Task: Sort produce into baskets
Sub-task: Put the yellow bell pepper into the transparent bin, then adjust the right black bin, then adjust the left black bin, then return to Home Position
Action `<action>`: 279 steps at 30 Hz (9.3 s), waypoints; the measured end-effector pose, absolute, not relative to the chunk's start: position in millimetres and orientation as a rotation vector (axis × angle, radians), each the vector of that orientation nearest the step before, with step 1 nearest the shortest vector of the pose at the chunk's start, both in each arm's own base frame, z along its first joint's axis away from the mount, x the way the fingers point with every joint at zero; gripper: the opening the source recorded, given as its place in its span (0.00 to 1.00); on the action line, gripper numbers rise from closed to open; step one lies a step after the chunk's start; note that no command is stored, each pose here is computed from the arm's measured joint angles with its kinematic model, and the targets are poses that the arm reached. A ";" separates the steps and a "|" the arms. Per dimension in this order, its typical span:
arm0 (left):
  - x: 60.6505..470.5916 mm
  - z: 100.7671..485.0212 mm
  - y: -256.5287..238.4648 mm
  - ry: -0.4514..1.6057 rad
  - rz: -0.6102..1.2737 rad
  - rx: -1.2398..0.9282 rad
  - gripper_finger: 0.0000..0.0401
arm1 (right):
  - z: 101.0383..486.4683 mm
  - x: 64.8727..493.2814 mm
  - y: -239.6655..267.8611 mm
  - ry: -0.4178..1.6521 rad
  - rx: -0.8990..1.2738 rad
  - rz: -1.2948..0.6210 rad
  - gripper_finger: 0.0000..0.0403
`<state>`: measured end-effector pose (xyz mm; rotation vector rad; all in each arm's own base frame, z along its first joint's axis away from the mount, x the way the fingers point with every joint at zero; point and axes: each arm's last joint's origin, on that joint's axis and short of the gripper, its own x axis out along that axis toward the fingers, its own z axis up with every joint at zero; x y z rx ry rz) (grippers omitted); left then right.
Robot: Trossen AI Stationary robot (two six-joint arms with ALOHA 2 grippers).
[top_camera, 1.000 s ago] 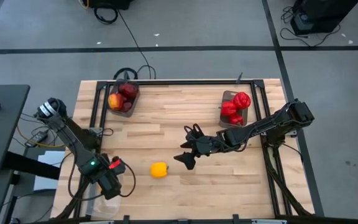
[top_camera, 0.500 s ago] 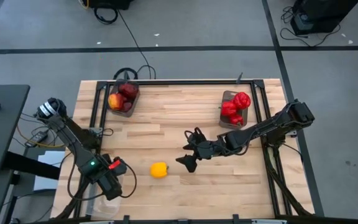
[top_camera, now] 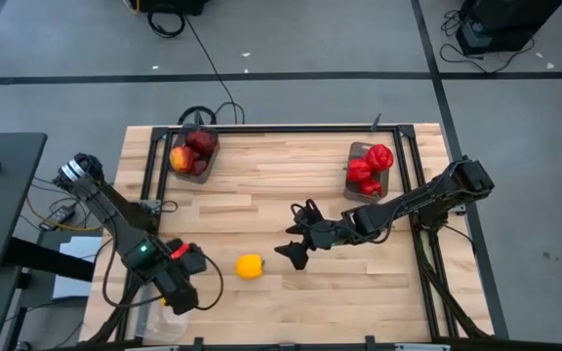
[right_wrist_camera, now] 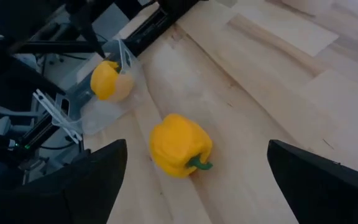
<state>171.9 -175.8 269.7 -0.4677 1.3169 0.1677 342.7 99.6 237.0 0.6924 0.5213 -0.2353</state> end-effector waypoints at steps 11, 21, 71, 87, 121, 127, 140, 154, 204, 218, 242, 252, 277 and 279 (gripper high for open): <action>215.2 277.0 -159.3 1.061 0.112 -0.312 0.99 | 230.8 336.1 106.0 0.599 0.678 -0.248 0.96; 263.4 240.3 -156.7 1.046 0.051 -0.041 0.99 | 222.6 323.8 119.6 0.715 0.666 -0.258 0.93; 131.5 258.8 -233.4 1.612 0.261 -0.521 0.76 | 222.7 333.7 92.5 0.755 0.886 -0.266 0.86; 121.8 260.0 -239.8 1.559 0.270 -0.592 0.95 | 230.7 282.0 54.6 1.115 0.886 -0.554 0.86; 157.2 283.2 -207.2 1.372 0.330 -0.549 0.95 | 188.3 192.3 -53.3 1.420 0.507 -1.146 0.43; 162.3 282.4 -195.6 1.365 0.412 -0.527 0.95 | 210.3 194.1 -50.5 1.233 0.695 -0.927 0.43; 198.1 283.3 -163.5 1.305 0.397 -0.456 0.95 | 186.8 249.1 -101.9 0.971 0.626 -1.027 0.35; 214.7 283.5 -140.9 1.275 0.433 -0.421 0.95 | 183.1 233.1 -125.7 1.144 0.510 -1.238 0.28; 220.8 179.0 227.1 1.321 0.686 -0.349 0.91 | 255.0 242.2 -130.8 0.540 0.597 -1.018 0.28; 228.7 214.9 240.6 1.215 0.748 -0.362 0.90 | 254.3 244.8 -126.3 0.563 0.605 -0.956 0.28; 325.1 374.9 141.7 0.450 0.250 -0.320 0.14 | 323.5 231.7 -16.3 0.377 0.488 -0.290 0.02; 301.6 420.6 102.8 0.288 0.180 -0.225 0.02 | 365.5 202.9 2.3 0.143 0.109 -0.004 0.07; 220.8 368.3 33.1 -0.017 0.129 -0.298 0.03 | 333.3 294.6 12.2 -0.011 0.235 0.099 0.04; 225.4 355.4 32.0 0.020 0.096 -0.302 0.04 | 327.7 298.7 10.4 0.018 0.317 0.109 0.06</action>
